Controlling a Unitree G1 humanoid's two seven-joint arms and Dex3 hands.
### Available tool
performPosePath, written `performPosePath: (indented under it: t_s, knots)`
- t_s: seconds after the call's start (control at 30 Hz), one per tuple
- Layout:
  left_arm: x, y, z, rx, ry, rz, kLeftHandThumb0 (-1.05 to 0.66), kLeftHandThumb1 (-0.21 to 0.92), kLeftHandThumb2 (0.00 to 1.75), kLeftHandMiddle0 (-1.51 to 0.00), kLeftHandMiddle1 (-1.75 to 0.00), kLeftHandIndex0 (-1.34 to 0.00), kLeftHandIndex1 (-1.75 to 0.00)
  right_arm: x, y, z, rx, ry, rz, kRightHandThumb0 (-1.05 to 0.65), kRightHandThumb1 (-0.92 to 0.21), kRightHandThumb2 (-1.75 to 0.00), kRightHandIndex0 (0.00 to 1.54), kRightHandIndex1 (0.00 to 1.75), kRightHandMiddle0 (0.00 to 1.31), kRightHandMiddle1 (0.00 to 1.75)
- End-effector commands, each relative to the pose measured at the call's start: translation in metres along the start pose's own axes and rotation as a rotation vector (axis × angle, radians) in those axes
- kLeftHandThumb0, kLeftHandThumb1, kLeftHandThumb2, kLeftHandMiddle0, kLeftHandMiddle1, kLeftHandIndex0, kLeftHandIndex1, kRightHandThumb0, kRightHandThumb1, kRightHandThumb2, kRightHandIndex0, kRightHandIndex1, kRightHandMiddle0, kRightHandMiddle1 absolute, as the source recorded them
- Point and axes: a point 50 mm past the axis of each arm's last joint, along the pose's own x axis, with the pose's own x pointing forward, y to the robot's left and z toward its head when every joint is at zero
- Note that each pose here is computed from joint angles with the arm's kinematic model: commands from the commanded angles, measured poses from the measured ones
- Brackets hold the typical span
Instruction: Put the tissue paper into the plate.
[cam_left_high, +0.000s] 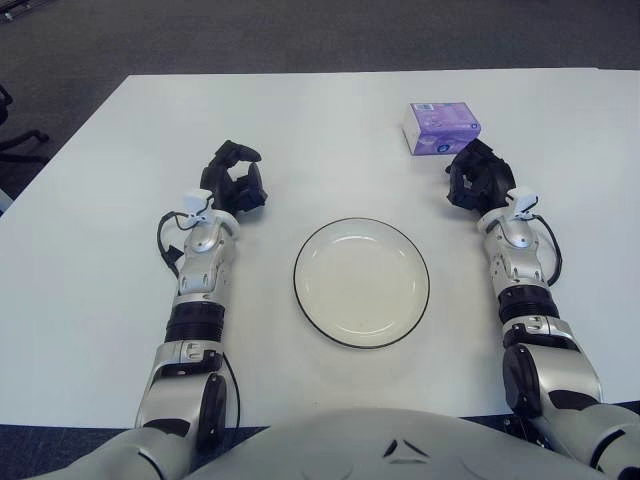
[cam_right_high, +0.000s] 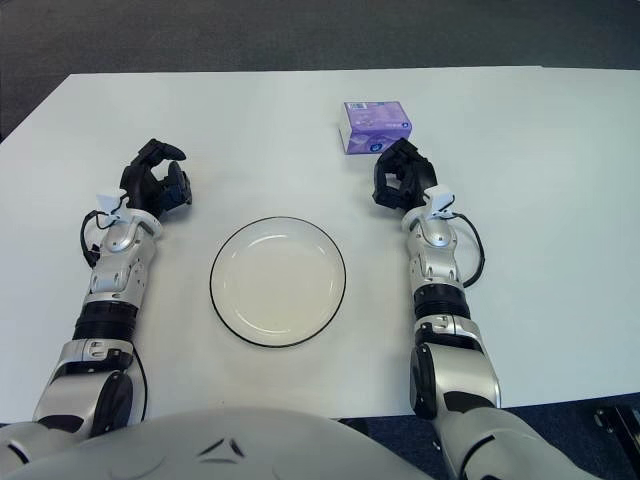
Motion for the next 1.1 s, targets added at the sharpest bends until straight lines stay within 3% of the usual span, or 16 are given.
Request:
performPosePath:
  t_s: [0.0, 0.43, 0.63, 1.07]
  knots:
    - [-0.050, -0.005, -0.071, -0.084, 0.257, 0.062, -0.46, 0.38, 1.24, -1.29, -1.75, -0.57, -1.75, -0.043, 0.002, -0.049, 0.079, 0.155, -0.062, -0.46, -0.38, -1.24, 1.30, 1.75, 0.56, 1.75]
    - [-0.050, -0.005, -0.069, -0.080, 0.237, 0.061, -0.46, 0.37, 1.25, -1.29, -1.75, -0.57, -1.75, -0.025, 0.001, 0.003, -0.042, -0.001, -0.163, -0.48, -0.30, -1.33, 1.24, 1.75, 0.62, 1.75]
    - [-0.049, -0.005, -0.069, -0.080, 0.232, 0.064, -0.46, 0.37, 1.25, -1.29, -1.75, -0.57, -1.75, -0.020, 0.005, 0.027, -0.256, -0.097, -0.185, -0.49, -0.30, -1.34, 1.23, 1.75, 0.63, 1.75]
    - [-0.049, -0.004, -0.069, -0.061, 0.220, 0.063, -0.46, 0.37, 1.25, -1.30, -1.75, -0.57, -1.75, -0.008, -0.002, 0.053, -0.640, -0.284, -0.006, -0.51, -0.23, -1.42, 1.15, 1.75, 0.68, 1.75]
